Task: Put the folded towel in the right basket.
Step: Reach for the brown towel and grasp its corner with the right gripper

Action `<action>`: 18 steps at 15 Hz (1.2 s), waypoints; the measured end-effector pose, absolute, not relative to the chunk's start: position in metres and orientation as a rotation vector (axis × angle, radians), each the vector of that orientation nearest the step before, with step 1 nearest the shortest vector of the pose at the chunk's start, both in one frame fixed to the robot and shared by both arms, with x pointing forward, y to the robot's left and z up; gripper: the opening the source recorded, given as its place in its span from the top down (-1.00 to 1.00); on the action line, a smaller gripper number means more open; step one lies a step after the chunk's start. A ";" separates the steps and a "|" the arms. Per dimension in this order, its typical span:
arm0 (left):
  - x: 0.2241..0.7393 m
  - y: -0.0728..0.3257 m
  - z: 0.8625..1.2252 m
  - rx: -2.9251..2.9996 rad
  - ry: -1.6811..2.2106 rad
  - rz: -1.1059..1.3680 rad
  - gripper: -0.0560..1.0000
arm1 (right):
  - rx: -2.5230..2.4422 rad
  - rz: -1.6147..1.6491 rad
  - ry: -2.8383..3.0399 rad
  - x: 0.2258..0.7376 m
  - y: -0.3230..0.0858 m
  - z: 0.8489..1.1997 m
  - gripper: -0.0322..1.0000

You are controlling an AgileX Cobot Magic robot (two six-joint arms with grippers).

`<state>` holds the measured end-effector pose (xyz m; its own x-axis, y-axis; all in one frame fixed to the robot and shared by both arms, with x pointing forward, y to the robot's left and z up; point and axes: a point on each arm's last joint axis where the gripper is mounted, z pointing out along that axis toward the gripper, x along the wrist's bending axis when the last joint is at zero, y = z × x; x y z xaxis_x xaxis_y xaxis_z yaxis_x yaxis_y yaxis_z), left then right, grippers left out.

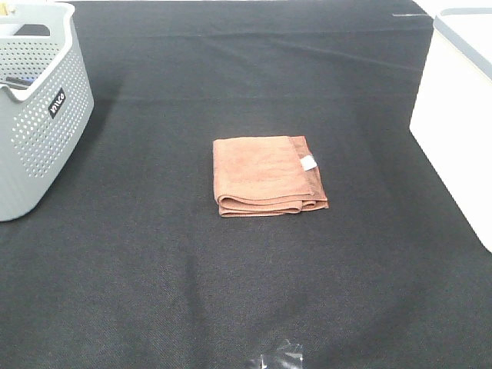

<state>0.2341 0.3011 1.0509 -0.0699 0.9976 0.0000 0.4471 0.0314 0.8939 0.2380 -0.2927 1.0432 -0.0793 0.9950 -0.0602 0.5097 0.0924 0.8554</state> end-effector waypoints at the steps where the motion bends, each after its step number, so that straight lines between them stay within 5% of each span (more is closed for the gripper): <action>1: 0.234 0.301 1.051 1.497 1.606 0.991 -0.98 | 1.500 0.888 1.685 0.246 -0.293 1.056 -0.92; 4: 0.234 0.301 1.051 1.497 1.606 0.991 -0.98 | 1.698 0.948 1.861 0.330 -0.282 1.135 -0.89; 9: 0.234 0.301 1.051 1.497 1.606 0.991 -0.98 | 1.910 0.988 2.095 0.470 -0.271 1.163 -0.89; 14: 0.234 0.301 1.051 1.497 1.606 0.991 -0.98 | 2.001 0.998 2.256 0.576 -0.237 1.113 -0.82; 18: 0.234 0.301 1.051 1.497 1.606 0.991 -0.98 | 2.070 0.833 2.426 0.672 -0.187 1.004 -0.81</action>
<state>0.2341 0.3011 1.0509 -0.0699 0.9976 0.0000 0.4471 0.0314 0.8939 0.6720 -0.1868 1.0039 -0.2039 0.8800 0.4291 0.9580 0.0890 0.2727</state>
